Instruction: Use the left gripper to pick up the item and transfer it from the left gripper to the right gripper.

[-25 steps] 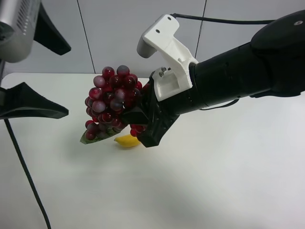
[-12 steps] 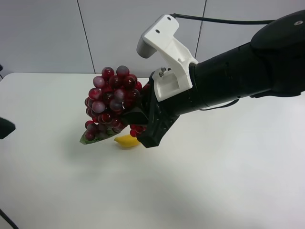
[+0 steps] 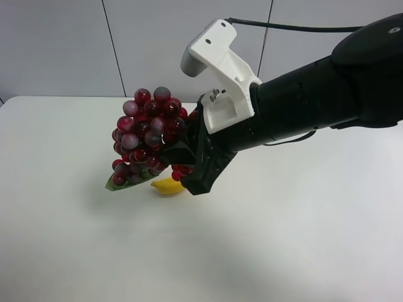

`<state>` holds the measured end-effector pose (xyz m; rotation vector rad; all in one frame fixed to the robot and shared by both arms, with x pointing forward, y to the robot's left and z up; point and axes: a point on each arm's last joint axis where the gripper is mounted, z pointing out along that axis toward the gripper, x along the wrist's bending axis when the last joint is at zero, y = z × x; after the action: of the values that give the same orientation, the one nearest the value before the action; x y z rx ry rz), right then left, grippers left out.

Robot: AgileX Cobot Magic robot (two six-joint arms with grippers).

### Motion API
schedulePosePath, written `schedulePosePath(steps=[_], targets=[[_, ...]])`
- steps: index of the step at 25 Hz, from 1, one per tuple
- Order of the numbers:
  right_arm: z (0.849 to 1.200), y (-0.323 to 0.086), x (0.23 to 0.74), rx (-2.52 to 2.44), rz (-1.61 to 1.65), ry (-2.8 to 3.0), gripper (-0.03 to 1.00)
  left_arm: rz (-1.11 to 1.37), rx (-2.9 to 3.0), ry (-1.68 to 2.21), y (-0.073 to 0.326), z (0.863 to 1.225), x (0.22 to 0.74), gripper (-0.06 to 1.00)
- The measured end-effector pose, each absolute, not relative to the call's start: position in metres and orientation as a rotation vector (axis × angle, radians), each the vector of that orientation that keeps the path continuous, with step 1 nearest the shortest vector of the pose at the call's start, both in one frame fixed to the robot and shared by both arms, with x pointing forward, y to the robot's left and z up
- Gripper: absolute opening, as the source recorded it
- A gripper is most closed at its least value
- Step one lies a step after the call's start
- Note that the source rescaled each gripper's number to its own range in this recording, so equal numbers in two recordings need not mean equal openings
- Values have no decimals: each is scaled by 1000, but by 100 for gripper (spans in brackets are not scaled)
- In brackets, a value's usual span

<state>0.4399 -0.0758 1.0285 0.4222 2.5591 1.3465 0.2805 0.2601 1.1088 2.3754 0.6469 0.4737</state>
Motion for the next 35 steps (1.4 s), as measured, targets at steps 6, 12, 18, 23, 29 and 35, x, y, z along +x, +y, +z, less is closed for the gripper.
schedulePosePath(steps=[6, 12, 18, 23, 29, 35], targets=[[1029, -76, 440, 422, 1346, 2559, 1, 461, 2241, 678, 282, 1081, 249, 100], [1029, -76, 440, 422, 1346, 2559, 1, 458, 2140, 720, 294, 1061, 234, 100], [1029, -76, 440, 422, 1346, 2559, 1, 487, 2035, 715, 303, 1057, 222, 100], [1029, -76, 440, 422, 1346, 2559, 1, 495, 1992, 765, 306, 1058, 222, 100], [1029, -76, 440, 423, 1347, 2559, 1, 479, 1892, 839, 301, 1054, 231, 100], [1028, -76, 440, 425, 1345, 2562, 1, 481, 1883, 840, 301, 1055, 231, 100]])
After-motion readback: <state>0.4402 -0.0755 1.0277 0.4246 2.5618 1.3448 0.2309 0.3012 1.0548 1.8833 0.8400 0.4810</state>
